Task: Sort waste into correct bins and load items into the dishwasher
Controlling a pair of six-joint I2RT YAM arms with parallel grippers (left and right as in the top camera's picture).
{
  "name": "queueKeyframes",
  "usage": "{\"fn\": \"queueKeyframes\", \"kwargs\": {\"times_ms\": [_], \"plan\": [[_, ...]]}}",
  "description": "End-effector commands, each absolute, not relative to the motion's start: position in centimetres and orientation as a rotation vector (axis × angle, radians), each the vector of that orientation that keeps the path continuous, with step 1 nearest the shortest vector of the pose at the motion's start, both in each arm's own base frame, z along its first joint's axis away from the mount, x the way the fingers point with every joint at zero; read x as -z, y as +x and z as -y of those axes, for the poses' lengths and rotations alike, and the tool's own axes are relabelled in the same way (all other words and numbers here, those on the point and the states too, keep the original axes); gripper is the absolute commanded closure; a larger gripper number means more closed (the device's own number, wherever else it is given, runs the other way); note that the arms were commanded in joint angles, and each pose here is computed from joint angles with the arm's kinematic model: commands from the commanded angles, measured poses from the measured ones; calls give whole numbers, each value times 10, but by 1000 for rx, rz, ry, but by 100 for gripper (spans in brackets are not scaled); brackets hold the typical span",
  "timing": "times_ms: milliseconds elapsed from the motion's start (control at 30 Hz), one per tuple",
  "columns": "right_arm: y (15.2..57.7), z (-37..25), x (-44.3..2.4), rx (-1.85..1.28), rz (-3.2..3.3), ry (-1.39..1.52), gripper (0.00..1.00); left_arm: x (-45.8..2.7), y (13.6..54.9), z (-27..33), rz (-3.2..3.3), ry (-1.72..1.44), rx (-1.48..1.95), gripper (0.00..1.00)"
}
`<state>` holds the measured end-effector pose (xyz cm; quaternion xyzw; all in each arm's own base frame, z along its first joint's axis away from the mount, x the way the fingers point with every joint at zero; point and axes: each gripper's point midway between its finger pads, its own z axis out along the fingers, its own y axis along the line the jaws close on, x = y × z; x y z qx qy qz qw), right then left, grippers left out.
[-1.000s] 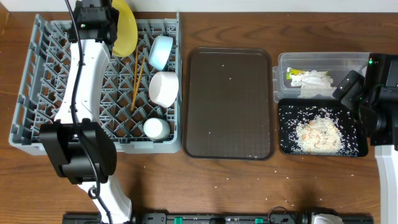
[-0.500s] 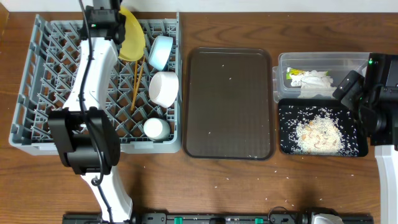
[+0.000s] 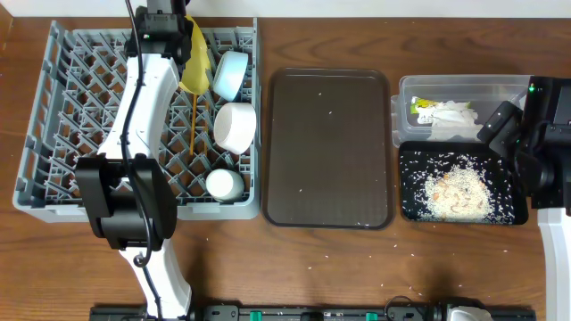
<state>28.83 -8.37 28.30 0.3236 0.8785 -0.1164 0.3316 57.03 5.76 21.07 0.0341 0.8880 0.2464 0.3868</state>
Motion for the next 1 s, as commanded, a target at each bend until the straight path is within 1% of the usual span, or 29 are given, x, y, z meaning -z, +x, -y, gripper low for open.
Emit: {"fn": "queueKeyframes", "kwargs": {"times_ms": [0, 67, 133, 233, 300, 333, 400, 533, 767, 867, 967], "plan": [[288, 86, -285, 307, -2278, 870, 1, -237, 567, -60, -2202, -10, -589, 51], [288, 86, -285, 307, -2278, 869, 1, -252, 564, -60, -2170, -34, -576, 51], [288, 86, -285, 307, -2278, 870, 1, -270, 559, -61, -2136, -80, -551, 48], [288, 86, -285, 307, -2277, 870, 1, -301, 542, -61, -2086, -188, -484, 43], [288, 86, -285, 307, -2278, 870, 1, -317, 527, -56, -2081, -213, -426, 41], [288, 86, -285, 307, -2278, 870, 1, -321, 522, -54, -2085, -213, -404, 39], [288, 86, -285, 307, -2278, 869, 1, -333, 504, -46, -2100, -219, -331, 37], [288, 86, -285, 307, -2278, 870, 1, -347, 470, -37, -2139, -249, -234, 33], [288, 86, -285, 307, -2278, 870, 1, -356, 410, -36, -2215, -353, -183, 31], [288, 86, -285, 307, -2278, 869, 1, -355, 381, -30, -2279, -335, -148, 30], [288, 86, -285, 307, -2278, 870, 1, -356, 363, -27, -2308, -324, -126, 30]]}}
